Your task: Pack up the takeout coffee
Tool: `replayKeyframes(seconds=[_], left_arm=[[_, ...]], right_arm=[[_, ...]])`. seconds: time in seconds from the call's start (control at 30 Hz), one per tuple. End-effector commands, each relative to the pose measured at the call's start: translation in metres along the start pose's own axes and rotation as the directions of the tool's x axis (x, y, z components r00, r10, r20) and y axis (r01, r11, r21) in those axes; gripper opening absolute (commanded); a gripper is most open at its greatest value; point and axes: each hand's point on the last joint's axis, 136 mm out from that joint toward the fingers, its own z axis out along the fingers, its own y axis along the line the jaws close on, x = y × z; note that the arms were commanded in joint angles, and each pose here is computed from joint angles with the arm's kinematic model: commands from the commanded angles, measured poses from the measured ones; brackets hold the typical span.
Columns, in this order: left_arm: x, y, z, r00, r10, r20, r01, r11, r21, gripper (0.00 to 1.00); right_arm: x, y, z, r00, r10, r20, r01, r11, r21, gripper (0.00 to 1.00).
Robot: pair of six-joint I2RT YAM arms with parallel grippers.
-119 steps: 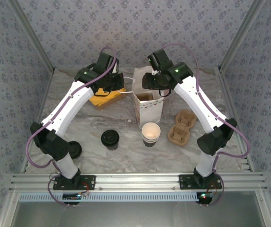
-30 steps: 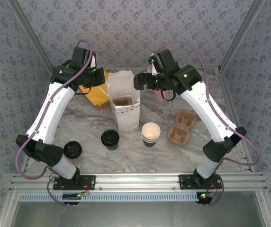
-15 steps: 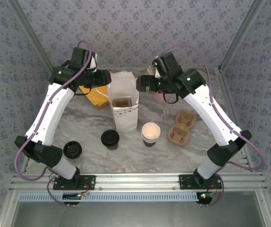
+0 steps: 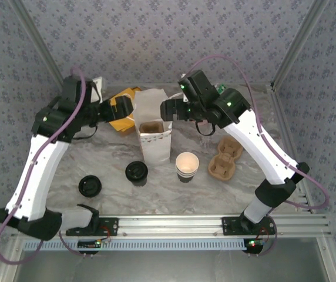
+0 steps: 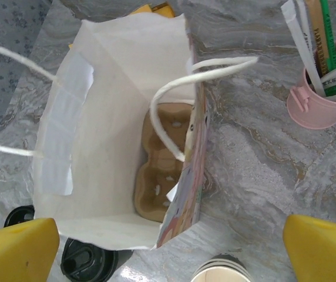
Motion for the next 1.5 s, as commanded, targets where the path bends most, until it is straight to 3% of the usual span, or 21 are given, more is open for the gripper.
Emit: replayKeyframes(seconds=[0.0, 0.13, 0.23, 0.43, 0.87, 1.2, 1.47], left_arm=[[0.014, 0.014, -0.012, 1.0, -0.024, 0.005, 0.025, 0.999, -0.036, 1.0], [0.036, 0.038, -0.019, 0.998, -0.065, -0.002, 0.065, 0.993, -0.101, 1.0], [0.056, 0.064, -0.023, 0.994, -0.107, 0.002, 0.106, 0.979, -0.175, 1.0], [0.106, 0.111, -0.022, 0.973, -0.229, -0.009, 0.218, 0.935, -0.278, 1.0], [0.185, 0.182, -0.023, 0.939, -0.343, -0.032, 0.276, 0.805, -0.525, 1.0], [0.196, 0.21, -0.063, 0.907, -0.394, 0.151, 0.399, 0.685, -0.61, 1.0], [0.2, 0.205, -0.065, 0.903, -0.402, 0.15, 0.411, 0.711, -0.571, 1.0]], right_arm=[[0.011, 0.004, -0.005, 1.0, -0.017, -0.021, 0.018, 0.999, 0.048, 1.0], [0.031, 0.022, -0.007, 0.997, -0.053, -0.057, 0.055, 0.997, 0.046, 0.95], [0.051, 0.038, -0.002, 0.99, -0.072, -0.118, 0.076, 0.997, 0.028, 0.87], [0.1, 0.073, 0.019, 0.965, -0.108, -0.238, 0.118, 0.993, 0.028, 0.86], [0.167, 0.132, 0.069, 0.887, -0.21, -0.411, 0.226, 0.974, -0.01, 0.85], [0.199, 0.136, 0.099, 0.814, -0.257, -0.521, 0.282, 0.959, -0.032, 0.81], [0.213, 0.126, 0.121, 0.76, -0.255, -0.598, 0.31, 0.951, -0.012, 0.78]])
